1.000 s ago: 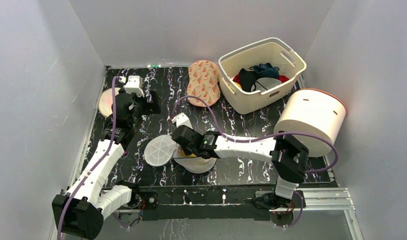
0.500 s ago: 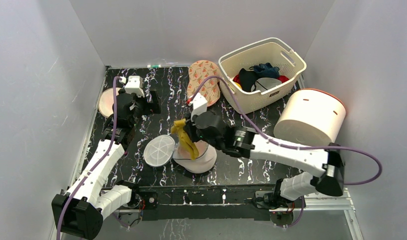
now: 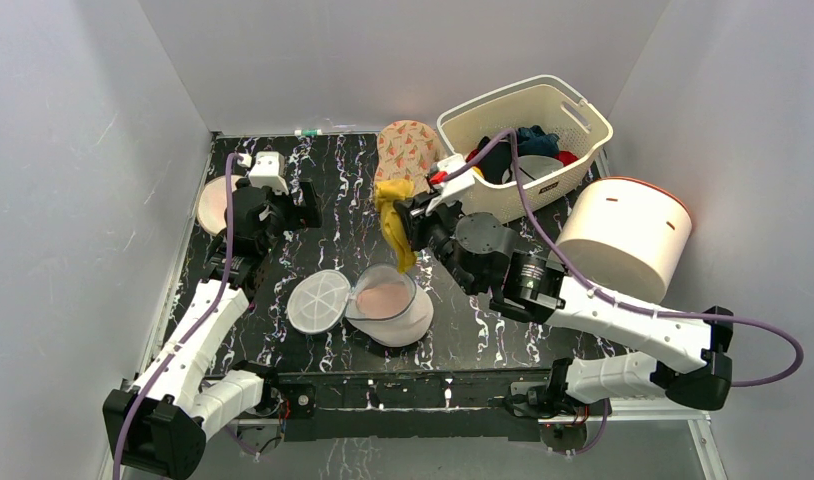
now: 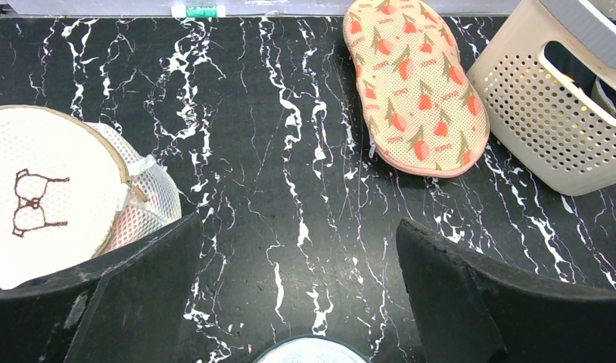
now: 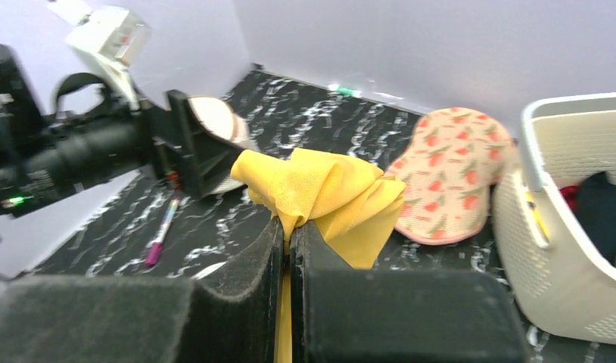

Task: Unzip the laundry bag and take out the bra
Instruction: Pick up the bra from the laundry bag, then place the bra in the bin.

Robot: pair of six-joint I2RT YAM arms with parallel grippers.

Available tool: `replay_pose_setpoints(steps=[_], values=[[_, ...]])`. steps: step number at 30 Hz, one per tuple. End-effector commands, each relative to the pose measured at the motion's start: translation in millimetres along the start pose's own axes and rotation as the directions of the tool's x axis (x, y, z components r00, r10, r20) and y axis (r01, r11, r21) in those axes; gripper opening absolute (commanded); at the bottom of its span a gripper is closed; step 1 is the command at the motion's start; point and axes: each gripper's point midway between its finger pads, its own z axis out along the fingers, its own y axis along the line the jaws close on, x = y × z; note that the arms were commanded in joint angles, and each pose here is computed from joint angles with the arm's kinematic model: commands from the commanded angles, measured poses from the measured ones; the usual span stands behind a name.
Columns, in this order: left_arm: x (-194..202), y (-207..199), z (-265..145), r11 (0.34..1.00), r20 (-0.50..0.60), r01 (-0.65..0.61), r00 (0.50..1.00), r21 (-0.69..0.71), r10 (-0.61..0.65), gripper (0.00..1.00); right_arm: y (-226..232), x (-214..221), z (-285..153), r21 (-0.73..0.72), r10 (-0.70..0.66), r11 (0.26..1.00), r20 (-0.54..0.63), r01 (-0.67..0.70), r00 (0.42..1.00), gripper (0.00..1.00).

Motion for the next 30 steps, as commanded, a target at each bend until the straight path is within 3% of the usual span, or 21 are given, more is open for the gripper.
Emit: replay_pose_setpoints(steps=[1, 5, 17, 22, 25, 30], values=[[-15, -1, -8, 1.0, 0.05, -0.009, 0.999, -0.005, 0.009, 0.98, -37, -29, 5, 0.206, -0.107, 0.974, 0.075, 0.089, 0.991, 0.0], [-16, -3, -9, 1.0, 0.054, -0.011, 0.998, 0.001, 0.011, 0.98, -74, -40, 25, 0.284, -0.122, 0.954, 0.07, 0.098, 0.99, 0.0], [-17, -8, -11, 1.0, 0.065, -0.016, 0.998, 0.015, 0.015, 0.98, -272, -91, 82, 0.52, 0.05, 0.847, 0.125, -0.109, 0.991, 0.0], [-19, -10, -13, 1.0, 0.072, -0.023, 0.997, 0.02, 0.021, 0.98, -340, -66, 103, 0.653, 0.026, 0.756, 0.044, -0.049, 0.999, 0.01], [-19, -12, -14, 0.999, 0.077, -0.03, 0.997, 0.023, 0.028, 0.98, -367, -34, 126, 0.674, 0.055, 0.739, -0.036, -0.016, 0.998, 0.11], [-19, -13, -15, 0.999, 0.079, -0.034, 0.996, 0.024, 0.032, 0.98, -364, 7, 163, 0.588, 0.149, 0.809, -0.209, 0.003, 0.966, 0.48]])
